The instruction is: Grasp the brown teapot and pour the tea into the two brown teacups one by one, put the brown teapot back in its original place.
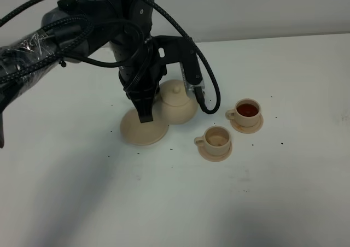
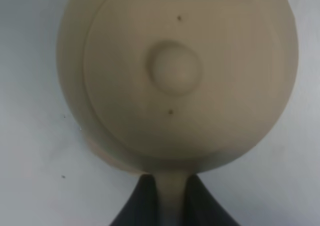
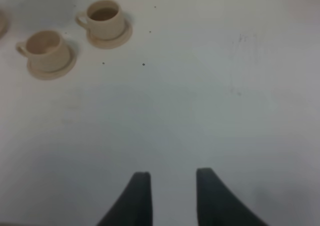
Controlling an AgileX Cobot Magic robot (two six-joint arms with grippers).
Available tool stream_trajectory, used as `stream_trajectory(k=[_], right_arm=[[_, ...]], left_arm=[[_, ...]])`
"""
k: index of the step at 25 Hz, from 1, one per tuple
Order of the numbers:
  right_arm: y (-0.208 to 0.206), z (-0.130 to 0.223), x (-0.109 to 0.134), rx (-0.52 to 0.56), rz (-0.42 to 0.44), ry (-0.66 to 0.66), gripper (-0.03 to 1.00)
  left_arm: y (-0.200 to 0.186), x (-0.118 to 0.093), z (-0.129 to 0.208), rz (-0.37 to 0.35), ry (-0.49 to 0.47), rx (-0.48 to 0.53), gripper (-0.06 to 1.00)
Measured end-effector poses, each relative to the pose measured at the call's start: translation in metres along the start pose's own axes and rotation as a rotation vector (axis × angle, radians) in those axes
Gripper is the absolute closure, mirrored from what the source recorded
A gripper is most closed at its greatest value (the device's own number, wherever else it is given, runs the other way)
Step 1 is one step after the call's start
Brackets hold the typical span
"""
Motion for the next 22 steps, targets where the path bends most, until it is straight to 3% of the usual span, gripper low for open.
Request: stream_trajectory(k=[6,22], right_arm=[[0.0,0.0,0.0,0.0,0.0,0.0,0.73],[0.0,0.0,0.0,0.0,0.0,0.0,0.73]], left_arm=[[0.02,-0.006,0.007,-0.006,0.026,0.052,0.82],[0.065,-0.009,0.002,-0.135,0.11,-0.023,0.82]])
Point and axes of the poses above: a point on each arm's last joint axis where the gripper is mounted, y pointing out along that axis toward the gripper, x along the wrist's bending axis when the last joint is at zero, z = x × y, the point moved 3 cm from there along y, pointing out along that axis toward the gripper, and after that the axes turned 5 degrees about y, right-handed, at the moved point
